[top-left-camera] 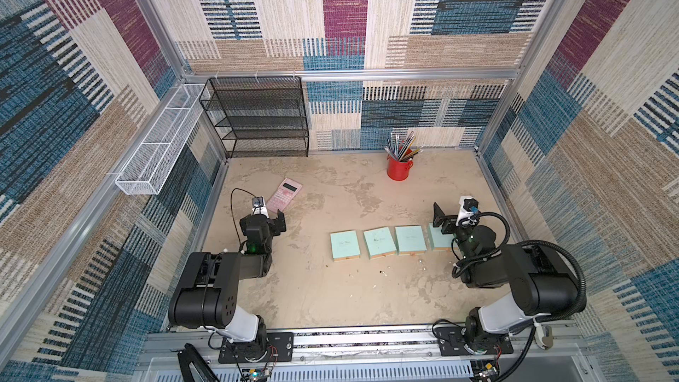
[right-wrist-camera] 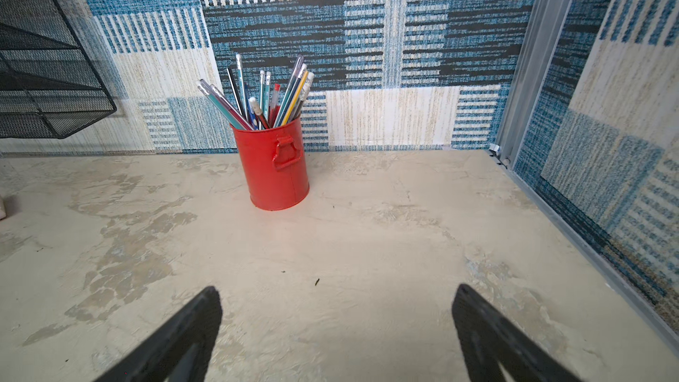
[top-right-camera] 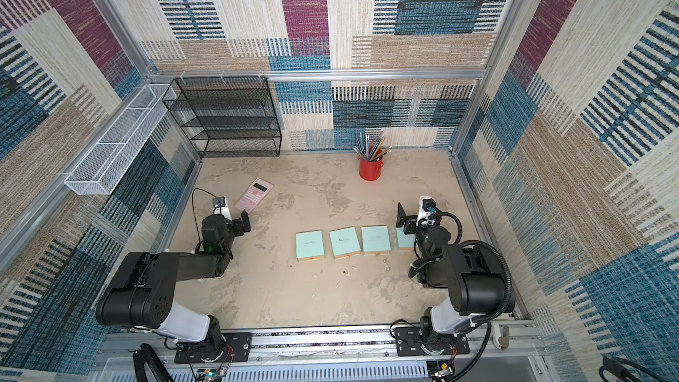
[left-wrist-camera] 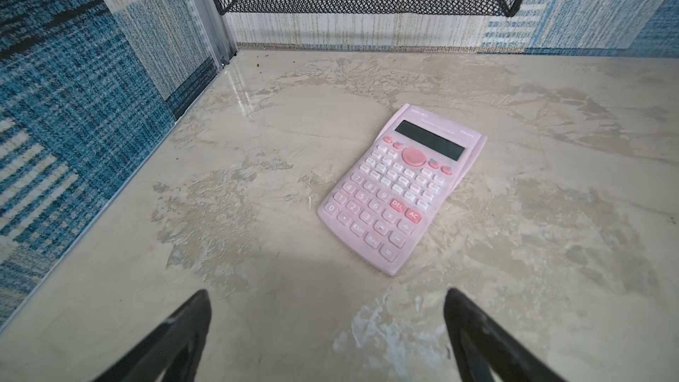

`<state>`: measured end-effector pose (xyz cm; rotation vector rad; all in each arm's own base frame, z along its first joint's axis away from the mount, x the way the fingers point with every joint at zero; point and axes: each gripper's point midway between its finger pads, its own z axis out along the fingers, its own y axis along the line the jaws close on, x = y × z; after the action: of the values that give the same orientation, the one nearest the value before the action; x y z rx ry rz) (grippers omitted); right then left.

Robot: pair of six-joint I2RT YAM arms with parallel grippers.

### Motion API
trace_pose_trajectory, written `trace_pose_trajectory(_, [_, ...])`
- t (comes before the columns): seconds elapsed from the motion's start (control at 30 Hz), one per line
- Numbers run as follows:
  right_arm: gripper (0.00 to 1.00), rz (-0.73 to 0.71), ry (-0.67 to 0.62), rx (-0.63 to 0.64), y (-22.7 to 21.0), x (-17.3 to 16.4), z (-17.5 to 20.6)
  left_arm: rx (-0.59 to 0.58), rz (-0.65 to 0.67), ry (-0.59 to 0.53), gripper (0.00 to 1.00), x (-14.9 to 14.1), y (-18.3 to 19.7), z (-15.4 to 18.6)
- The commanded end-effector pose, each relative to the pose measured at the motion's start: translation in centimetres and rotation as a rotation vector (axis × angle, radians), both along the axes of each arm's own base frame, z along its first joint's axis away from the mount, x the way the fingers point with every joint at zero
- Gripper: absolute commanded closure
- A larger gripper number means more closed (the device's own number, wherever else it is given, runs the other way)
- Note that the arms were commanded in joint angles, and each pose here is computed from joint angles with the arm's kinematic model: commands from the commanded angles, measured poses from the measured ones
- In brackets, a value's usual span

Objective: Take out the earrings from the drawer-style jewelry box
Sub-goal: Reset both arms

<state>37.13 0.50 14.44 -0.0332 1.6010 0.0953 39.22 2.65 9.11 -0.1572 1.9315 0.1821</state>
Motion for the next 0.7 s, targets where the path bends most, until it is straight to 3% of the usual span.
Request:
trace_pose_trajectory(0.0, [0.01,-0.005,-0.021,-0.012,-0.08,0.01,0.48,0.026,0.002,-0.025,0.02,0.26,0.19,0.79])
trace_pose_trajectory(0.67, [0.01,-0.005,-0.023,-0.012,-0.08,0.00,0.56,-0.025,-0.052,-0.003,0.01,0.78,0.09,0.49])
